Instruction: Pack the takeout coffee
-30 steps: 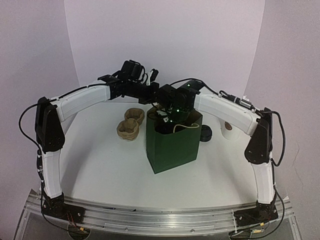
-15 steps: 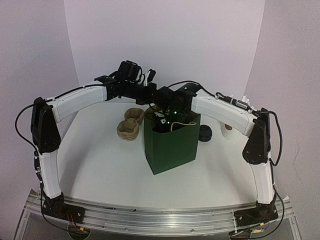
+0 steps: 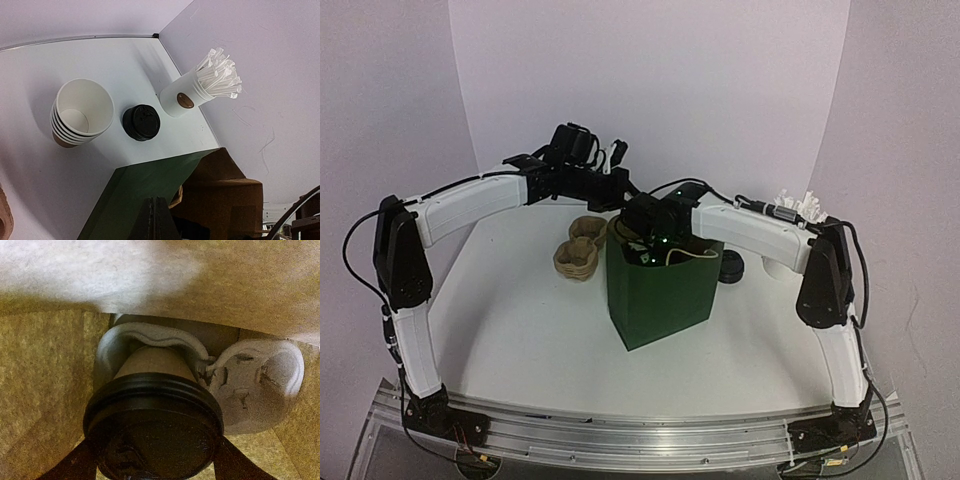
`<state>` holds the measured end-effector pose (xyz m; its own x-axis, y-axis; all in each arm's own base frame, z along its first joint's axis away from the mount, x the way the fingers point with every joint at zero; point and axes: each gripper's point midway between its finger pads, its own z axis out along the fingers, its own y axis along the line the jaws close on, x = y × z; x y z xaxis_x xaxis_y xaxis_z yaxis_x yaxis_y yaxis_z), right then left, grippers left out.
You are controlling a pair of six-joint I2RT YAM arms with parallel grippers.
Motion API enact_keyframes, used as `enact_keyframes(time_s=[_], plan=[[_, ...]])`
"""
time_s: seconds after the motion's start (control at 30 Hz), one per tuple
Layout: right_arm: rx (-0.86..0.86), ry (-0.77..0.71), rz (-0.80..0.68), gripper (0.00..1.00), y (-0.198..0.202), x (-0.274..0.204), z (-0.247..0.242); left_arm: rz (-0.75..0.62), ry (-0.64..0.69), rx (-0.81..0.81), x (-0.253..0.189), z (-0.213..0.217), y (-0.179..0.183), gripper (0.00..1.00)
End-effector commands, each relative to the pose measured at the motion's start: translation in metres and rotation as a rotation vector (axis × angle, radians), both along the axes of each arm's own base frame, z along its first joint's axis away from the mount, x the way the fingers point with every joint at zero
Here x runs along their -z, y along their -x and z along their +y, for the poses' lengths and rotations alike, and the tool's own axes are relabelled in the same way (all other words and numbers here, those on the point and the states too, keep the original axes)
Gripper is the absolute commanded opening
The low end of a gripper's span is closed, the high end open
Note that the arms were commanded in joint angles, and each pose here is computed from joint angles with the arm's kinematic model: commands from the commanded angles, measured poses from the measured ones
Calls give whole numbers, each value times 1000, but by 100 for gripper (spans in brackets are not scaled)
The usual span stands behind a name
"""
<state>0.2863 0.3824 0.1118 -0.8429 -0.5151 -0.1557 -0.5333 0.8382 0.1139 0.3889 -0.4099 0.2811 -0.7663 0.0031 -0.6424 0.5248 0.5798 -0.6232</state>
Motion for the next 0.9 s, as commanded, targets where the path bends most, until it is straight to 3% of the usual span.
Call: enact_keyframes(time_s=[0.0,0.87], plan=[[-3,45,34,76,6,16,-4,-73,67,17,-40,5,8,0],[-44,180,43,77,13,74,-3,-65,67,42,-38,3,11,0]])
